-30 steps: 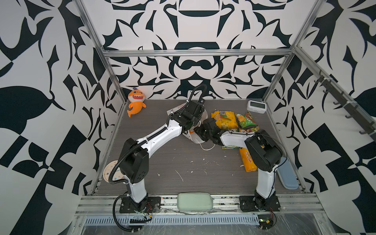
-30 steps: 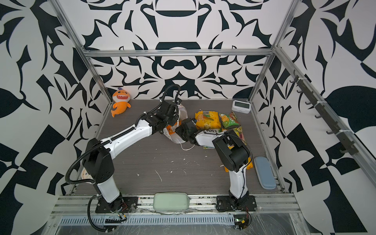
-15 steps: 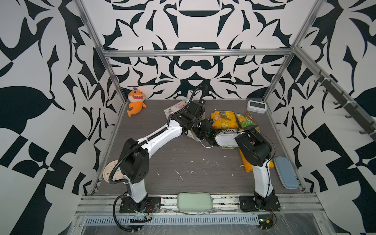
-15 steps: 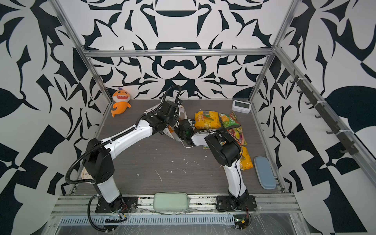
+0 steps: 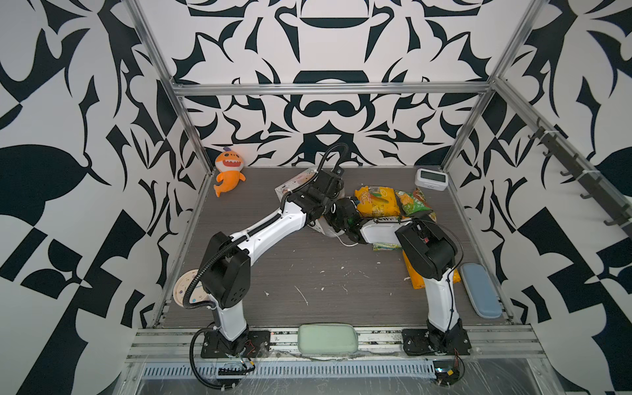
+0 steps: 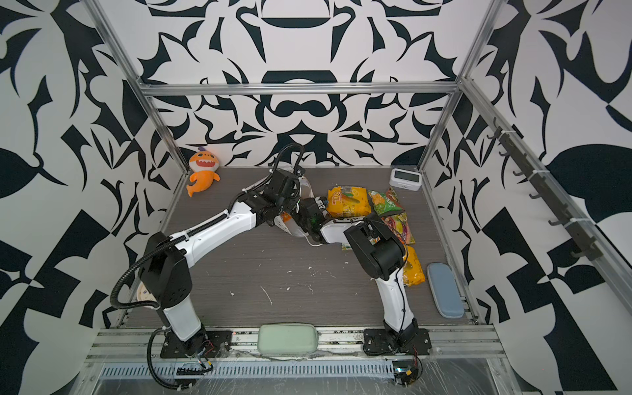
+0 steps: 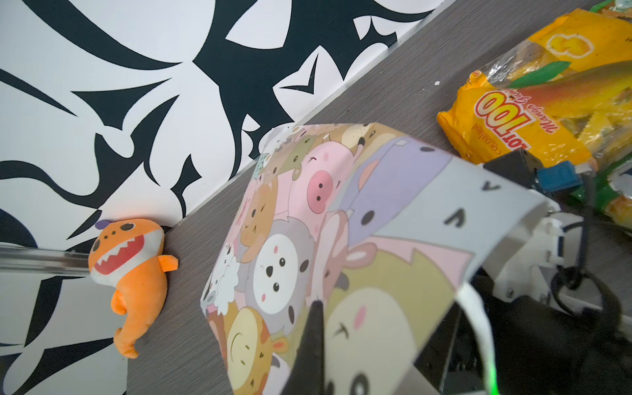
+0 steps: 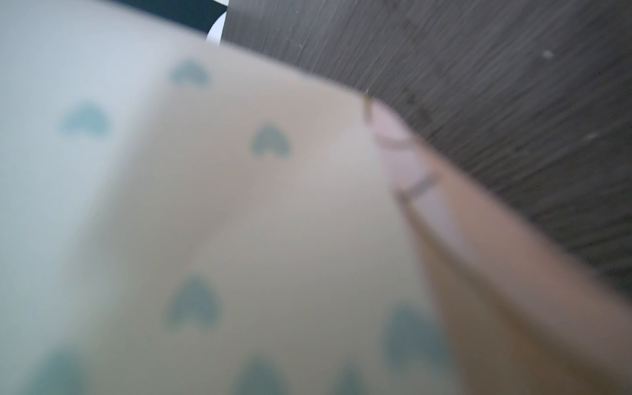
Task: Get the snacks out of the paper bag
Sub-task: 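Reach the right gripper into the bag and grasp the FOX'S Fruits pack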
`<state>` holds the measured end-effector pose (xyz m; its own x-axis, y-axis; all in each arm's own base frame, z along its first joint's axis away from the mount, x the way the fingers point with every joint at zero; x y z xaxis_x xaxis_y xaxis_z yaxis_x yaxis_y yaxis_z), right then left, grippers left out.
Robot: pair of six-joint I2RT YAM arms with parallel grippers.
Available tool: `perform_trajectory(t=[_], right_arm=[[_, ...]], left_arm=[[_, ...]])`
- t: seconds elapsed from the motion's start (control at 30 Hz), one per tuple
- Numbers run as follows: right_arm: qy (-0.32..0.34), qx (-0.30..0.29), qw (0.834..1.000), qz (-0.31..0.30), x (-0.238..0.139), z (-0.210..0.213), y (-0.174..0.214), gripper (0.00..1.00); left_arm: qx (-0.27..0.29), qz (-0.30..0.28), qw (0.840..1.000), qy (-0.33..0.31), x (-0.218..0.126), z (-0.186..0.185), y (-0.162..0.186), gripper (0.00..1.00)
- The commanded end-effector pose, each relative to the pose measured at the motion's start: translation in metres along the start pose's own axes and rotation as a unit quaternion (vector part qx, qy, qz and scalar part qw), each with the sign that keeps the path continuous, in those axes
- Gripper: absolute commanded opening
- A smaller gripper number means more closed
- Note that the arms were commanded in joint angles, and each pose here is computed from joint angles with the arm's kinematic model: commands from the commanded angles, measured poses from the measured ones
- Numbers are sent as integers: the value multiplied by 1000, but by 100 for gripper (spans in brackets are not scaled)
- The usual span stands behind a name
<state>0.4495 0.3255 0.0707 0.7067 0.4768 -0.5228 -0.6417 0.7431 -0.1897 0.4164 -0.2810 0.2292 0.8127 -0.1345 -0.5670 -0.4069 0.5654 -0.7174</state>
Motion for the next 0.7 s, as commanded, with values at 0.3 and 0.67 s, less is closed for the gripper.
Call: perform_trajectory(t=[0.3, 0.67], right_arm=[[-33, -34, 999, 18, -43, 18, 5, 0], [-32, -101, 994, 22, -101, 18, 5, 0]], left_arm=[[-37, -15, 999, -2, 6, 10, -11, 0], [-54, -6, 998, -9, 9, 23, -5, 0]])
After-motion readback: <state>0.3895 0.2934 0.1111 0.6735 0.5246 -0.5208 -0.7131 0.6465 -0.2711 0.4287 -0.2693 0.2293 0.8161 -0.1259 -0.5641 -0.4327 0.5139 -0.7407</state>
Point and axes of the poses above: each gripper's point midway between its finger pads, its own x axis out along the fingers, its own z axis along the line the jaws close on, y = z × x, the point moved 1 cm from there along -x, back along the fingers, and after that the axes turned 1 degree about -x, right-handed, at the moved point
